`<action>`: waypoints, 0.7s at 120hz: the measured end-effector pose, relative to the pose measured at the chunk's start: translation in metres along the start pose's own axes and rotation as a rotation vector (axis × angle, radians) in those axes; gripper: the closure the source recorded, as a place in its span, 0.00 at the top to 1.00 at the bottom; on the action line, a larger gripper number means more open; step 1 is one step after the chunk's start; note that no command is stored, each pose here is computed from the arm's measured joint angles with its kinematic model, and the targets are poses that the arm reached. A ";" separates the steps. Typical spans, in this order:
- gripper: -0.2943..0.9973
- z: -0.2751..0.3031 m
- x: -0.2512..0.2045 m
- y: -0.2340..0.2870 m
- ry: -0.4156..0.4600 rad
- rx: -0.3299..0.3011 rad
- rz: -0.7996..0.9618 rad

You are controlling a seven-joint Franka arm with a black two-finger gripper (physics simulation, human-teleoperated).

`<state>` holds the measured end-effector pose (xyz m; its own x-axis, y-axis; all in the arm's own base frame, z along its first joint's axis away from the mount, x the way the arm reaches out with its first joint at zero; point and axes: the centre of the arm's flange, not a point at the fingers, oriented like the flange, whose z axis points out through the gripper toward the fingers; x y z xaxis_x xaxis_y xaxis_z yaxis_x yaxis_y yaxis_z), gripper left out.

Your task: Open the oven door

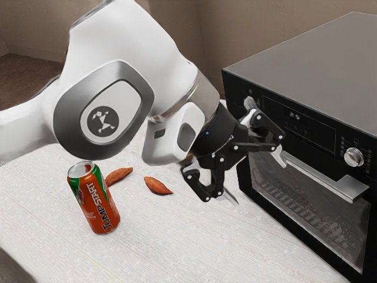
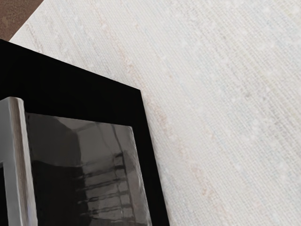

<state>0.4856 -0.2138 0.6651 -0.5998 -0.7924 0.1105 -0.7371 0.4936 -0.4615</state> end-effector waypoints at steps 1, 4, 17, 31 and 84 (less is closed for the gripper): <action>0.77 0.001 -0.001 0.000 0.001 -0.001 0.000; 0.77 0.004 -0.002 0.000 0.001 -0.002 0.002; 0.77 0.004 -0.004 -0.002 -0.002 0.011 0.006; 0.77 -0.001 -0.014 -0.004 -0.016 0.037 -0.029; 0.77 0.006 -0.056 -0.008 -0.057 0.048 -0.207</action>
<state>0.5269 -0.1760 0.6569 -0.4177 -0.8947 0.1580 -0.8263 0.3018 -0.4755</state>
